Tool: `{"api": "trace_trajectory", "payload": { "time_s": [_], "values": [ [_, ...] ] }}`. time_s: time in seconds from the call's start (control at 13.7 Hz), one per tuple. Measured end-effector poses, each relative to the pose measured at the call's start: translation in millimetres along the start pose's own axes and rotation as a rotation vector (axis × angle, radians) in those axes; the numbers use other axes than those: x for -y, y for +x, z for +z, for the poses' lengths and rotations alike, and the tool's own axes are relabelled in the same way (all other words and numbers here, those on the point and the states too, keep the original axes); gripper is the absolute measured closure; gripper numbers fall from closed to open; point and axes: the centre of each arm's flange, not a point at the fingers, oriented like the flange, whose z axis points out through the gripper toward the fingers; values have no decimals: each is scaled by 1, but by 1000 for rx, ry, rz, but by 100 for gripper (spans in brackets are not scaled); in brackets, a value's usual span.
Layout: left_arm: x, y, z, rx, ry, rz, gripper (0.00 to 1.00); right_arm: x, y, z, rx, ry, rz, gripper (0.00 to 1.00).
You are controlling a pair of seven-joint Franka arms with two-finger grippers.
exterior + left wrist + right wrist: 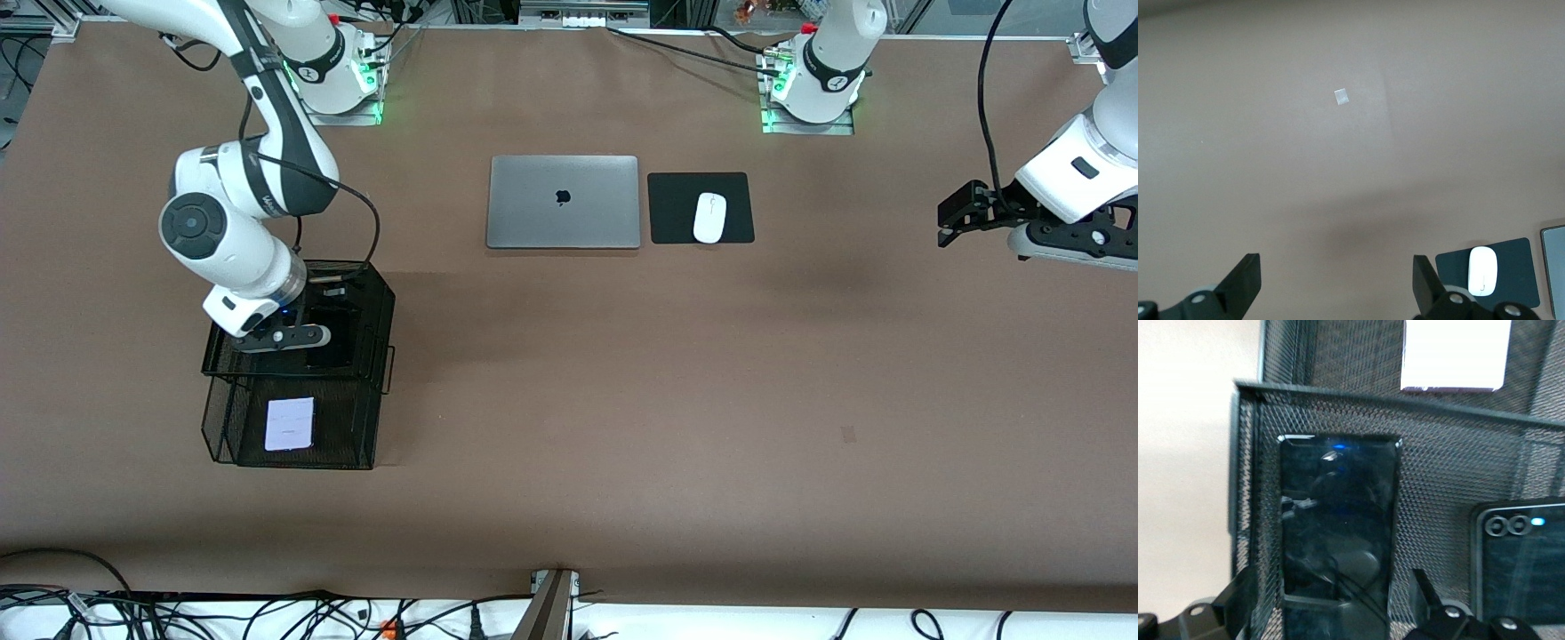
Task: Place phones with both arms
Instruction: 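Open the right gripper to release the black phone in the basket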
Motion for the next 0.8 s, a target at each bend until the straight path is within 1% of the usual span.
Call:
{"api": "trace_trajectory", "payload": {
  "time_s": [0.22,0.44,0.58,0.8],
  "values": [
    [0,0,0,0,0,0,0,-5,14,-66,46,-9,13,0],
    [0,0,0,0,0,0,0,-7,14,-134,84,-15,28,0],
    [0,0,0,0,0,0,0,-11,8,-170,91,-17,47,0],
    [0,0,0,0,0,0,0,-39,-10,-214,74,-16,95,0]
  ]
}}
